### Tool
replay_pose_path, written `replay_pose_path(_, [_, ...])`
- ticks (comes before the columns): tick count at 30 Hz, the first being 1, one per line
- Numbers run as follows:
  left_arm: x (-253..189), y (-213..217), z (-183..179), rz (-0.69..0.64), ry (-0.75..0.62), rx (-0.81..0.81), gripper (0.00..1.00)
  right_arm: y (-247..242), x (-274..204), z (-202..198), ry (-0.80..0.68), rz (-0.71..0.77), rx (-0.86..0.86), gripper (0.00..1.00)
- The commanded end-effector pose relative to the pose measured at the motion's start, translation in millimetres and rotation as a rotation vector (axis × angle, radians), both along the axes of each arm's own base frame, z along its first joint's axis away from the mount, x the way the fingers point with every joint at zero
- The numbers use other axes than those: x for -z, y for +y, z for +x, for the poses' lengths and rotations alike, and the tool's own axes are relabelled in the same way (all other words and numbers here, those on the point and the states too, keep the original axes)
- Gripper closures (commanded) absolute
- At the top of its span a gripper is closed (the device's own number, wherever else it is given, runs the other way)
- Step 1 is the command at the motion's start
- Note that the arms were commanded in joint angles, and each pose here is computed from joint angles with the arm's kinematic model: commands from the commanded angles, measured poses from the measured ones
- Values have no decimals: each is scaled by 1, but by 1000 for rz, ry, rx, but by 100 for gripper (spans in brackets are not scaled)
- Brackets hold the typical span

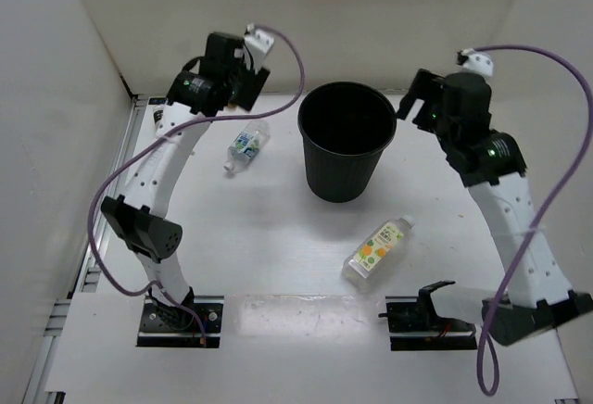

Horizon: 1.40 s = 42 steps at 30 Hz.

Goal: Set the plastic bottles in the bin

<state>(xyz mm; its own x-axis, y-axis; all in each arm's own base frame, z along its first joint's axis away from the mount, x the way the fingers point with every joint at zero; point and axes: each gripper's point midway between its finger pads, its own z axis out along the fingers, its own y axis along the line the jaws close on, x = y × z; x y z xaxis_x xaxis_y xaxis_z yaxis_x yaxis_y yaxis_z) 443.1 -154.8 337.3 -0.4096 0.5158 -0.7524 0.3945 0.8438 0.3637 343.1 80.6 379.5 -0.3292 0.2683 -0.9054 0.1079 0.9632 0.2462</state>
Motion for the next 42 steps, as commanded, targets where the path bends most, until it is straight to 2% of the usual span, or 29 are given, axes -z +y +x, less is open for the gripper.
replay_pose_path(1, [-96, -41, 9, -11, -317, 95, 65, -25, 47, -25, 148, 22, 161, 7])
replay_pose_path(2, [-103, -81, 1, -2, -349, 214, 64, -33, 64, -30, 196, 57, 231, 7])
replay_pose_path(4, [-102, -126, 2, 2, -387, 320, 61, -40, 86, -43, 277, 63, 288, 7])
replay_pose_path(6, [-86, -169, -13, 6, -371, 464, 61, -48, 94, -51, 282, 140, 353, 7])
replay_pose_path(7, [-73, -178, -12, 3, -348, 499, 61, -47, 114, -59, 326, 149, 358, 7])
replay_pose_path(8, [-63, -193, -15, -29, -326, 562, 61, -48, 116, -64, 309, 185, 363, 7])
replay_pose_path(9, [-51, -198, -18, -57, -286, 578, 61, -47, 126, -69, 328, 232, 381, 7])
replay_pose_path(14, [6, -239, -29, -111, -137, 669, 57, -44, 168, -95, 407, 284, 398, 7])
replay_pose_path(17, [23, -260, -35, -156, -87, 690, 47, -42, 190, -106, 461, 288, 392, 7])
replay_pose_path(18, [24, -258, -34, -149, -91, 676, 36, -41, 199, -110, 487, 283, 390, 7])
replay_pose_path(20, [29, -261, -34, -150, -79, 652, 0, -34, 204, -113, 517, 296, 354, 7])
replay_pose_path(22, [35, -259, -33, -135, -72, 612, 0, -31, 215, -122, 567, 287, 334, 3])
replay_pose_path(26, [15, -242, -28, -147, -111, 503, 0, -17, 255, -145, 724, 306, 287, 2])
replay_pose_path(30, [-14, -223, -26, -160, -174, 419, 0, 6, 270, -139, 756, 378, 192, 0])
replay_pose_path(35, [-36, -188, -24, -120, -238, 282, 0, 10, 293, -146, 863, 333, 191, 0])
replay_pose_path(42, [-55, -144, -39, -89, -274, 200, 0, 18, 325, -152, 960, 255, 181, 0])
